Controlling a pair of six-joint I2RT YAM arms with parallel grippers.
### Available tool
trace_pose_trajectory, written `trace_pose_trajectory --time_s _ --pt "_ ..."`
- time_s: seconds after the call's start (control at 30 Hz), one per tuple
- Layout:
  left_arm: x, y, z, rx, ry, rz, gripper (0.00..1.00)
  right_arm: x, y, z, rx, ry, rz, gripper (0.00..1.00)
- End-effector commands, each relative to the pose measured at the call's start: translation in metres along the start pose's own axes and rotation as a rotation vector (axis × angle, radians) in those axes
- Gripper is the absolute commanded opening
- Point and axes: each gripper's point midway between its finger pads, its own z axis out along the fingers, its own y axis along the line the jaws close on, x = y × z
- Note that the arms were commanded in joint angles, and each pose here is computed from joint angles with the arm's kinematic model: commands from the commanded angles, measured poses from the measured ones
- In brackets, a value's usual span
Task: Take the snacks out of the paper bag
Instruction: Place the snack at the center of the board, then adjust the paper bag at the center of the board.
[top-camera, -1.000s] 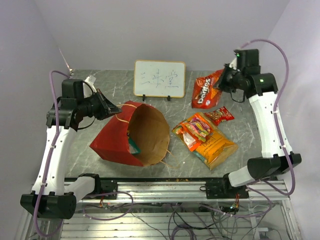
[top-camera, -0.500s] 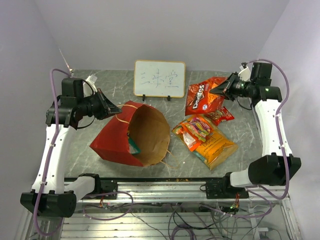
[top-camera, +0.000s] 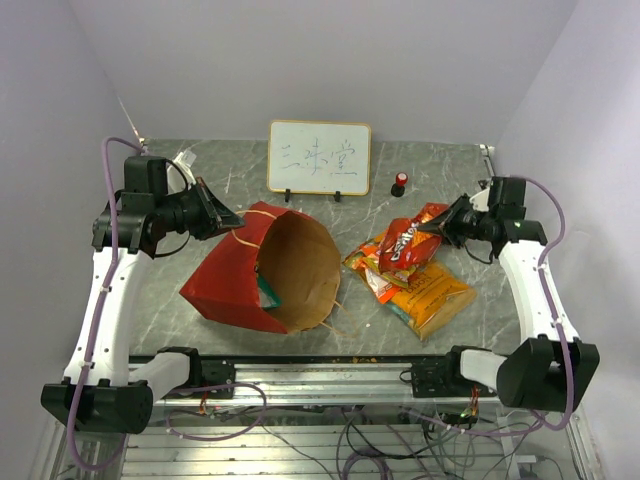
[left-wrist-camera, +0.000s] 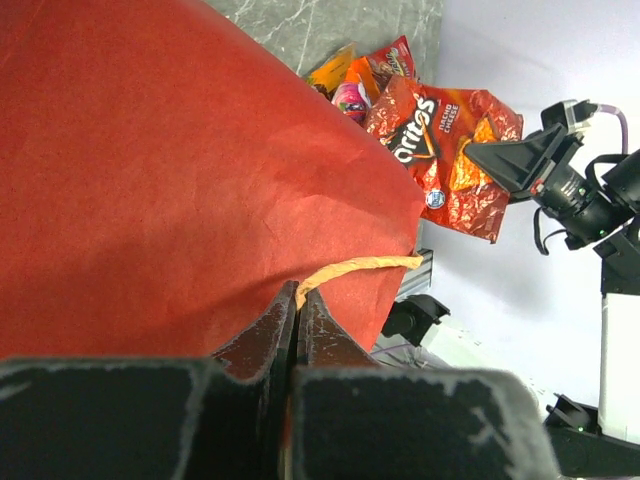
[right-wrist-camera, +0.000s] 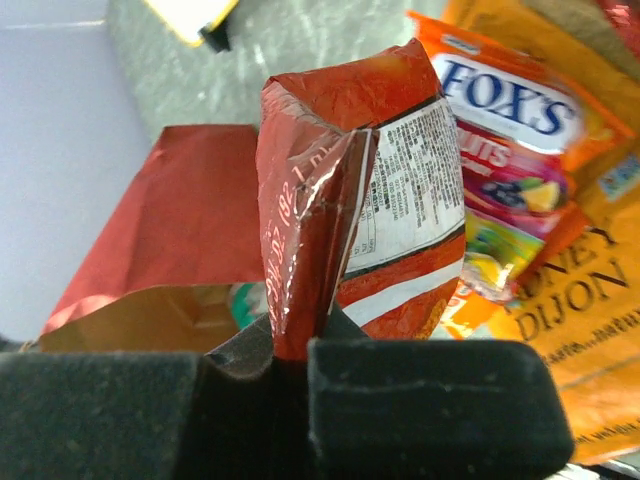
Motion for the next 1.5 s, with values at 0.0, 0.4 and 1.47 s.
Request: trace_pose_trajectory --time_s 0.0,0.4,1.47 --pt "0.001 -0.012 -0.009 0.039 -0.003 0.040 0.07 0.002 -0.040 -0.007 0.162 -0.073 -0.005 0.00" --pt "0.001 -0.004 -0.008 0.002 0.001 0.054 0.07 0.037 -0.125 -0.035 0.528 -0.077 0.005 0.25" --pt "-0.018 -0.002 -0.023 -0.124 -0.060 0.066 0.07 0.099 0.094 0.063 -0.357 0.078 -1.020 0.83"
